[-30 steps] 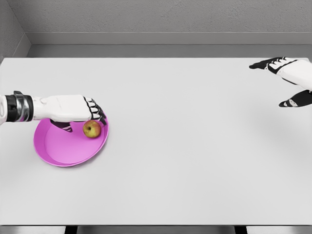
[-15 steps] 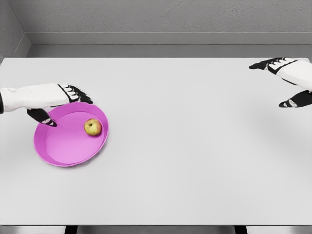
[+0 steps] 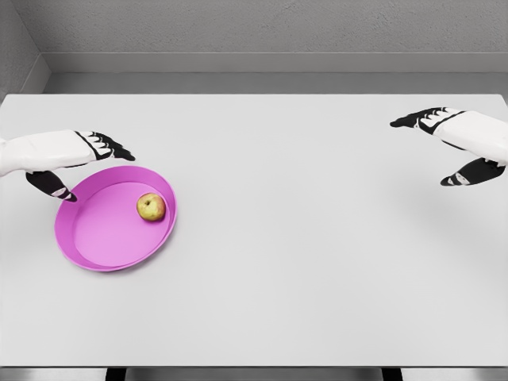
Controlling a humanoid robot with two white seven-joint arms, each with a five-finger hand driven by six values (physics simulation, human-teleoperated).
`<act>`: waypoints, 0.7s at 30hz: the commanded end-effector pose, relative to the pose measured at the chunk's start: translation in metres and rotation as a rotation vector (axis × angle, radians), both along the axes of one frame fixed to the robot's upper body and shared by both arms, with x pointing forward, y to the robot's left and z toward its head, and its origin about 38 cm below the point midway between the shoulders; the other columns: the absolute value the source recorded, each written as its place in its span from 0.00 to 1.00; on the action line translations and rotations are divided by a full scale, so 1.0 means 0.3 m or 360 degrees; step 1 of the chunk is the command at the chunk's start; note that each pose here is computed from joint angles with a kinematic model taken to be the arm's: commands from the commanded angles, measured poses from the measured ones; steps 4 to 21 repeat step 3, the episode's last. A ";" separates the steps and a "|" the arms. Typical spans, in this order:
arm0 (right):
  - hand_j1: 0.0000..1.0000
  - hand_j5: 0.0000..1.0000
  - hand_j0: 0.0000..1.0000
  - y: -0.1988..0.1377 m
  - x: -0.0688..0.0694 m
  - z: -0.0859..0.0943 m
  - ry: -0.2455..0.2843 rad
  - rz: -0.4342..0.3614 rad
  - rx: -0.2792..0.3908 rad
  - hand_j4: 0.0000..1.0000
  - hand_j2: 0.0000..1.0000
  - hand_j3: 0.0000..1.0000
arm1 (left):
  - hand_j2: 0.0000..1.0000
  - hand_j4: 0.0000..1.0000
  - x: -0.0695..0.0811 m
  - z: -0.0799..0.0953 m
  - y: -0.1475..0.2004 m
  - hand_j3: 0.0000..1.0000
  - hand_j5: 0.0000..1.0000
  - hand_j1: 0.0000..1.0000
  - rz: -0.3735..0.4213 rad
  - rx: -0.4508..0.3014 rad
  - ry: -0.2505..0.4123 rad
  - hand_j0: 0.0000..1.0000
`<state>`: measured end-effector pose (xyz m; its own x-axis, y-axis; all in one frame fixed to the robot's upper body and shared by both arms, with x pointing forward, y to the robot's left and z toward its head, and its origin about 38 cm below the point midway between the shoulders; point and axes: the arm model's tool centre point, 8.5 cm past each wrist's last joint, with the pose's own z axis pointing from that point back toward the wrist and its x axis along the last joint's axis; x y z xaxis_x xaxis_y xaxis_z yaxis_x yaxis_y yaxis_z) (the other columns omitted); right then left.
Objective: Put the apple on the plate with both arms
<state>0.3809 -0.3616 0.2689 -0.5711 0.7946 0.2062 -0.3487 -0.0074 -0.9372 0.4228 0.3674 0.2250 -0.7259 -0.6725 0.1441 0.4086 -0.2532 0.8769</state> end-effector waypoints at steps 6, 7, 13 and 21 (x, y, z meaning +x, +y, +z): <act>1.00 1.00 1.00 -0.001 0.000 0.003 0.0000 -0.0002 0.0006 1.00 1.00 1.00 | 1.00 1.00 0.002 0.006 0.002 1.00 1.00 1.00 0.0008 -0.0010 -0.0004 1.00; 1.00 1.00 1.00 -0.001 0.000 0.003 0.0000 -0.0002 0.0006 1.00 1.00 1.00 | 1.00 1.00 0.002 0.006 0.002 1.00 1.00 1.00 0.0008 -0.0010 -0.0004 1.00; 1.00 1.00 1.00 -0.001 0.000 0.003 0.0000 -0.0002 0.0006 1.00 1.00 1.00 | 1.00 1.00 0.002 0.006 0.002 1.00 1.00 1.00 0.0008 -0.0010 -0.0004 1.00; 1.00 1.00 1.00 -0.001 0.000 0.003 0.0000 -0.0002 0.0006 1.00 1.00 1.00 | 1.00 1.00 0.002 0.006 0.002 1.00 1.00 1.00 0.0008 -0.0010 -0.0004 1.00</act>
